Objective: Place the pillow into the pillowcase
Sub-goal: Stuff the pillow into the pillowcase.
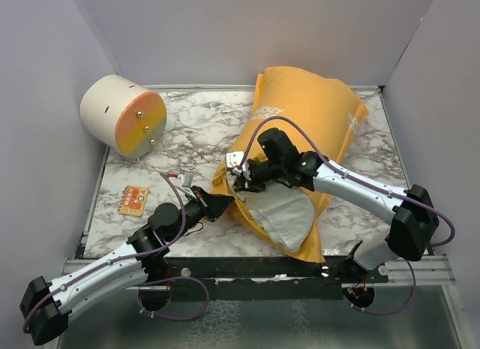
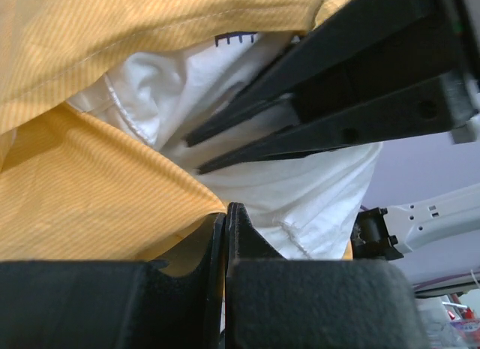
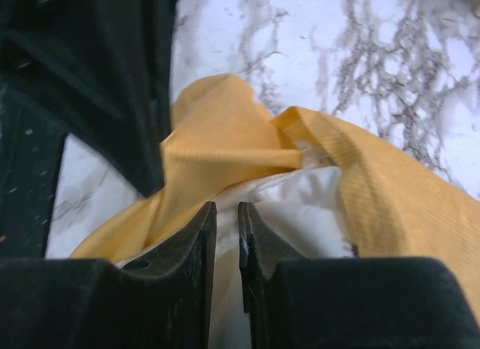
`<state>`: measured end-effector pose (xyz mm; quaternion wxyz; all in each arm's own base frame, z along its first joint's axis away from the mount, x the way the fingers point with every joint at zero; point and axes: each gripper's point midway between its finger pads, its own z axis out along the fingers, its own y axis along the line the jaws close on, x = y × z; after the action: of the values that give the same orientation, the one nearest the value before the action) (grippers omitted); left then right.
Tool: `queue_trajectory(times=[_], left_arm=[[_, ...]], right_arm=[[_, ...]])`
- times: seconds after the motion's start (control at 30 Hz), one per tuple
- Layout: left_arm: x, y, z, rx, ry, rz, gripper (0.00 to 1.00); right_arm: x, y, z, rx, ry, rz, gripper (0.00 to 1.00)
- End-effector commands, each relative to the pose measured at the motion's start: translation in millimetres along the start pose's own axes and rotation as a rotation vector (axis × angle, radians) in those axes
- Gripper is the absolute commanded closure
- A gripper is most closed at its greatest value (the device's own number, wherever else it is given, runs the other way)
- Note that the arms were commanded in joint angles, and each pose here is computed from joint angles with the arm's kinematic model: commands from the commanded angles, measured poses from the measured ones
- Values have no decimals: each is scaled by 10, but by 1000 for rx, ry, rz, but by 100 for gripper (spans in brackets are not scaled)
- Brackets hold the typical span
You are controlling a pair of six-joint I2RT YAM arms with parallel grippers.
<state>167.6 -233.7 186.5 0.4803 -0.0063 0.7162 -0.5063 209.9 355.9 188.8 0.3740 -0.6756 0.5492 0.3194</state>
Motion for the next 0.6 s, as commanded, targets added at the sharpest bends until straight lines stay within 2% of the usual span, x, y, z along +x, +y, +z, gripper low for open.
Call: queue_trajectory(times=[0.0, 0.1, 0.2, 0.27, 0.37, 0.43, 0.5, 0.53, 0.57], left_arm=[[-280, -377, 83, 103, -57, 28, 100], [-321, -505, 152, 133, -43, 48, 100], [-382, -723, 227, 189, -19, 71, 100], [-498, -879, 238, 216, -27, 95, 100], [-740, -1086, 213, 241, -66, 128, 100], [-840, -1186, 237, 253, -76, 138, 100], [-800, -1221, 353, 263, -43, 138, 100], [-727, -1189, 450, 257, -15, 129, 100], [-630, -1121, 559, 241, 18, 113, 100]], right_arm=[[378, -507, 165, 284, 115, 62, 82], [938, -607, 245, 396, 247, 103, 83], [1436, -843, 193, 584, 378, 125, 92], [1737, -936, 107, 639, 447, 142, 96], [2063, -976, 11, 636, 506, 195, 96], [2135, -853, 54, 537, 500, 222, 96], [1997, -557, 183, 329, 435, 220, 89], [1860, -344, 238, 190, 382, 212, 79], [1680, -185, 239, 78, 326, 192, 61]])
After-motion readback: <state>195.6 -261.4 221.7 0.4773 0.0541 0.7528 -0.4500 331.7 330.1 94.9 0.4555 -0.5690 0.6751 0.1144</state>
